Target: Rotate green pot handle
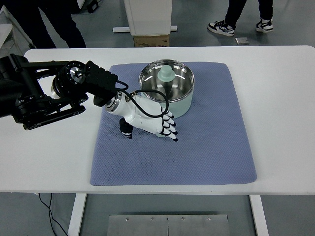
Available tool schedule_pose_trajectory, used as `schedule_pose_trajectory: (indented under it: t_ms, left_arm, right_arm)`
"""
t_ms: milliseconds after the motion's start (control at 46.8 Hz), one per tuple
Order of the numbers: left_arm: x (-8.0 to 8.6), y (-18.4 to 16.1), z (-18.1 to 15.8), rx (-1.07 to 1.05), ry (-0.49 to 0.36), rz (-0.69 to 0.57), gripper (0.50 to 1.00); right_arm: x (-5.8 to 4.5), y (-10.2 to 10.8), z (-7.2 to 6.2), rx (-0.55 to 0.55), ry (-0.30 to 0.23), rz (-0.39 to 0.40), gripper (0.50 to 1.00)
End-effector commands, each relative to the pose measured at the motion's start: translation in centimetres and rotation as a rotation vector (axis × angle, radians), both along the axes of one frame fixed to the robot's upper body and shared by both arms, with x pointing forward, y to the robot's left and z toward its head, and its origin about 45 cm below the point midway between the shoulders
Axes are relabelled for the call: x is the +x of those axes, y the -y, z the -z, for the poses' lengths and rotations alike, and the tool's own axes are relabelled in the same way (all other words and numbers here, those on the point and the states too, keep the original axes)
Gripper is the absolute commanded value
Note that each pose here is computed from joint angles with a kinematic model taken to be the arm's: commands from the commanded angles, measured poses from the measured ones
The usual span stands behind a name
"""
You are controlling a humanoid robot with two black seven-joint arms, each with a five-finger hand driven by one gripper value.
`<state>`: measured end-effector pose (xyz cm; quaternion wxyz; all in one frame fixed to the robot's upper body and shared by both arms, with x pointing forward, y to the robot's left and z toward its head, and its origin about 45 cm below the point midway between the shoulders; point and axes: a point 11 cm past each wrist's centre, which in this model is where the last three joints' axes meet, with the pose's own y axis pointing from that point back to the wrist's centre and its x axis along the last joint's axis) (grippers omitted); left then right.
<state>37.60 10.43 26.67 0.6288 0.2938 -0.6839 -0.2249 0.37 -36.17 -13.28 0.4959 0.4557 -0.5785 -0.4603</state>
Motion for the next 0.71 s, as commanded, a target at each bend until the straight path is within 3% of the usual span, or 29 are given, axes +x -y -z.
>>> schedule_pose_trajectory:
  t_ms: [0,406,684]
  left_arm:
    - [0.07,-0.14,0.03,0.013,0.017,0.010,1.000]
    - [0.31,-0.45,0.18,0.076,0.081,0.050,1.000]
    - [0.32,-0.46,0.19,0.077,0.080,0.049,1.000]
  right_arm:
    - [0.03,0.00,0.00,0.000,0.001,0.000,1.000]
    - [0.03,0.00,0.00,0.000,0.001,0.000,1.000]
    - [0.03,0.00,0.00,0.000,0.001,0.000,1.000]
